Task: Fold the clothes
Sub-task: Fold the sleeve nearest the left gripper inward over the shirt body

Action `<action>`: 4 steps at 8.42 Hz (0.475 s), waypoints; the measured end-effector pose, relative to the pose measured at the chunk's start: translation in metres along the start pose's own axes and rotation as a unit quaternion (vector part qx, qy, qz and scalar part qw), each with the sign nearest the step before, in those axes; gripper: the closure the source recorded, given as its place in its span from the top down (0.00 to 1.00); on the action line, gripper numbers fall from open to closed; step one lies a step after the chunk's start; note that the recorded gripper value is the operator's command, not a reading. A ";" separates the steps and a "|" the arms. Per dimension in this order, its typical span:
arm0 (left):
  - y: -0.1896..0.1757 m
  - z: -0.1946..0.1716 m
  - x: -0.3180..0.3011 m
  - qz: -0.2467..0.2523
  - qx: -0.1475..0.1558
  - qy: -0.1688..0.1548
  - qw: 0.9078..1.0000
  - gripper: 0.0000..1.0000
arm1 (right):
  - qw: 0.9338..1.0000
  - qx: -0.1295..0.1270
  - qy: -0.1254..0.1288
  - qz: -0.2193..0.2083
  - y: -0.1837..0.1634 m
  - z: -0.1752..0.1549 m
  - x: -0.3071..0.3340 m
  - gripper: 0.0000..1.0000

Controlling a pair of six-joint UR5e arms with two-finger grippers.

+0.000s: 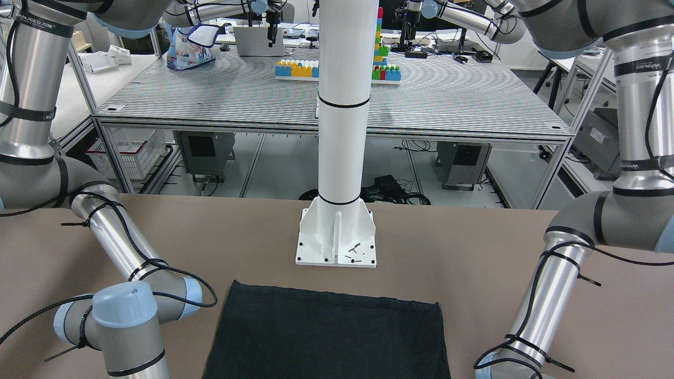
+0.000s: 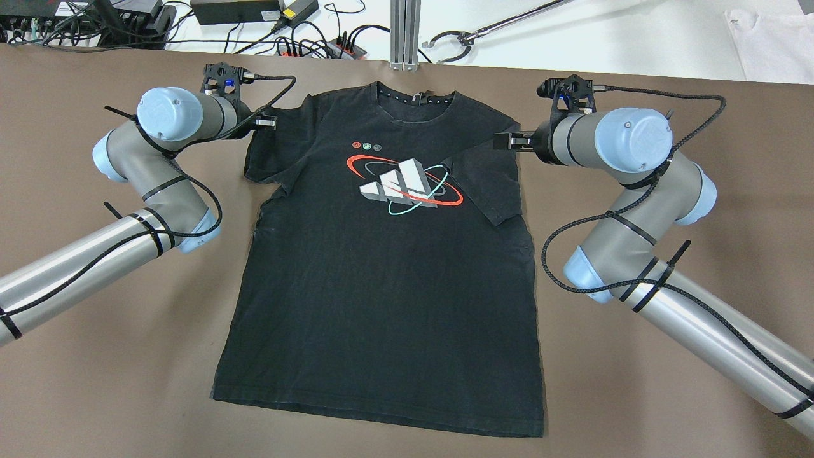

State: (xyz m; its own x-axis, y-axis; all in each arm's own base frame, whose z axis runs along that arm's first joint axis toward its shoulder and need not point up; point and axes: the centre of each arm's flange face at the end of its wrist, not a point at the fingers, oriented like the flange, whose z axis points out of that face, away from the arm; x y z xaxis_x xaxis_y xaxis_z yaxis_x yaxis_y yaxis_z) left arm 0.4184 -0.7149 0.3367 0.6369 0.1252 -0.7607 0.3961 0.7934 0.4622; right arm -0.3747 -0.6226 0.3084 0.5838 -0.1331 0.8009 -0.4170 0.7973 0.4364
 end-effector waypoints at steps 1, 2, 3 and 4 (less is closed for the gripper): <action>-0.012 -0.014 0.022 -0.007 -0.006 0.000 1.000 0.00 | 1.000 0.000 0.000 0.001 0.000 0.000 0.000 0.94; -0.026 -0.027 0.047 -0.020 -0.011 -0.003 1.000 0.00 | 1.000 0.000 0.000 0.001 0.000 0.000 0.000 0.94; -0.035 -0.036 0.074 -0.039 -0.017 -0.007 0.999 0.00 | 1.000 -0.001 0.001 0.002 0.000 0.000 0.001 0.94; -0.033 -0.037 0.097 -0.054 -0.022 -0.010 0.998 0.00 | 1.000 0.000 0.001 0.002 0.001 0.000 0.001 0.94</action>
State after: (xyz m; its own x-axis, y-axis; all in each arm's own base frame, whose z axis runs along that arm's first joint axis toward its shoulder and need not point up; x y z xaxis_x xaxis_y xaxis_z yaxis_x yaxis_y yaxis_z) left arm 0.4424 -0.7069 0.2305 0.6057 0.0266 -0.7953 0.4338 0.8268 0.3581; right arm -0.3746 -0.6226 0.3097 0.5828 -0.1286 0.8024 -0.4191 0.7983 0.4324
